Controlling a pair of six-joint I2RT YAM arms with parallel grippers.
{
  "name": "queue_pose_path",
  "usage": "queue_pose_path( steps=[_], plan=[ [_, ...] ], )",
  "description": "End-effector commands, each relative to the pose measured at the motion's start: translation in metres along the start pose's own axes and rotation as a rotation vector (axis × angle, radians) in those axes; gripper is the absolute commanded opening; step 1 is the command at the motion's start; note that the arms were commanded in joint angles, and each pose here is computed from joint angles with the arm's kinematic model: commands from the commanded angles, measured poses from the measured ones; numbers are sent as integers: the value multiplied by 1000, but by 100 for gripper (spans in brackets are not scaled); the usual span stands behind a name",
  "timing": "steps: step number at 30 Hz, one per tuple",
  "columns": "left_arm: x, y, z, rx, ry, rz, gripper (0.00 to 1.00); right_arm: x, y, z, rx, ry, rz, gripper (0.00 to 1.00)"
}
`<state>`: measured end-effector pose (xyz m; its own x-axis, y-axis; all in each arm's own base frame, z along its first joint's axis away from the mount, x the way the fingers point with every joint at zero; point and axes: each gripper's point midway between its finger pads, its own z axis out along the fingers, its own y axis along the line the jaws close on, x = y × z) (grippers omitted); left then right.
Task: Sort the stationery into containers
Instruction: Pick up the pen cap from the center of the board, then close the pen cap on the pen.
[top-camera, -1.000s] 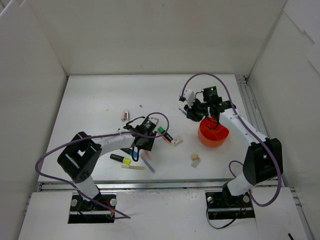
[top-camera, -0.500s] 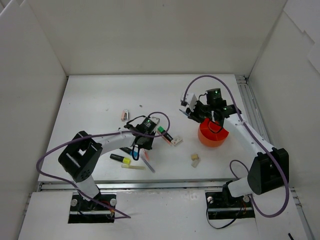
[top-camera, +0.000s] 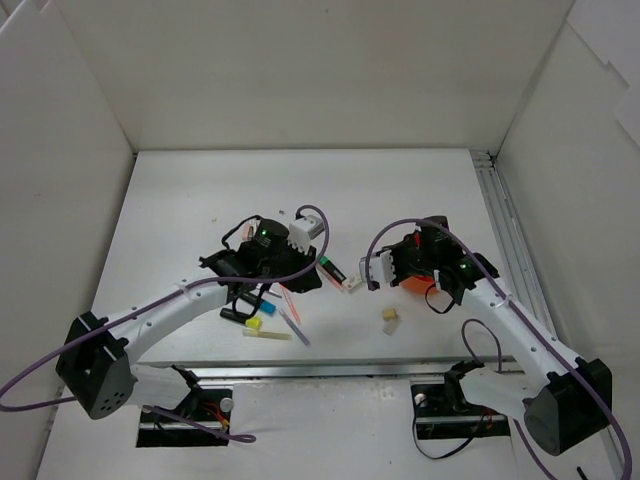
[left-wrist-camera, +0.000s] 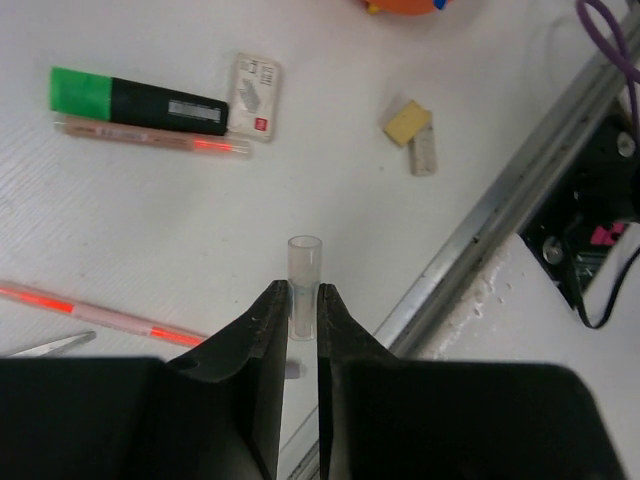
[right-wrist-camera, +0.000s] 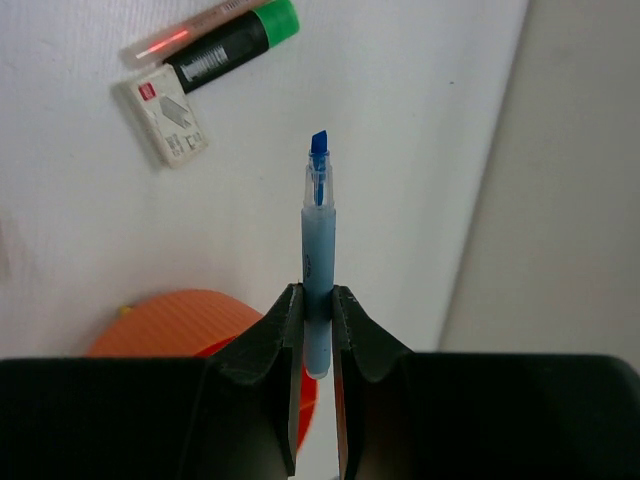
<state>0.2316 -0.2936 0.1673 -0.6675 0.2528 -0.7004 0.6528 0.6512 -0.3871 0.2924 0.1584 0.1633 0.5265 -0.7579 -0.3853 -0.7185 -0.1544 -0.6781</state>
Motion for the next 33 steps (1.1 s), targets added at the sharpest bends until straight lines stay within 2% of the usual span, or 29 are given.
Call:
queue_pose_path(
  steps=[1,4,9,20,33],
  plan=[
    [-5,-30,-7,169,-5,24,0,-7,-18,-7,57,45,-248,0],
    [-7,-40,-9,223,9,29,0,-18,-15,-2,47,64,-358,0],
    [-8,-48,-9,265,39,31,0,-32,-17,5,32,65,-445,0],
    [-12,-49,-9,272,43,47,0,-52,-11,28,-28,32,-517,0],
    [-4,-40,0,231,97,27,0,-72,-19,34,6,1,-523,0]
  ],
)
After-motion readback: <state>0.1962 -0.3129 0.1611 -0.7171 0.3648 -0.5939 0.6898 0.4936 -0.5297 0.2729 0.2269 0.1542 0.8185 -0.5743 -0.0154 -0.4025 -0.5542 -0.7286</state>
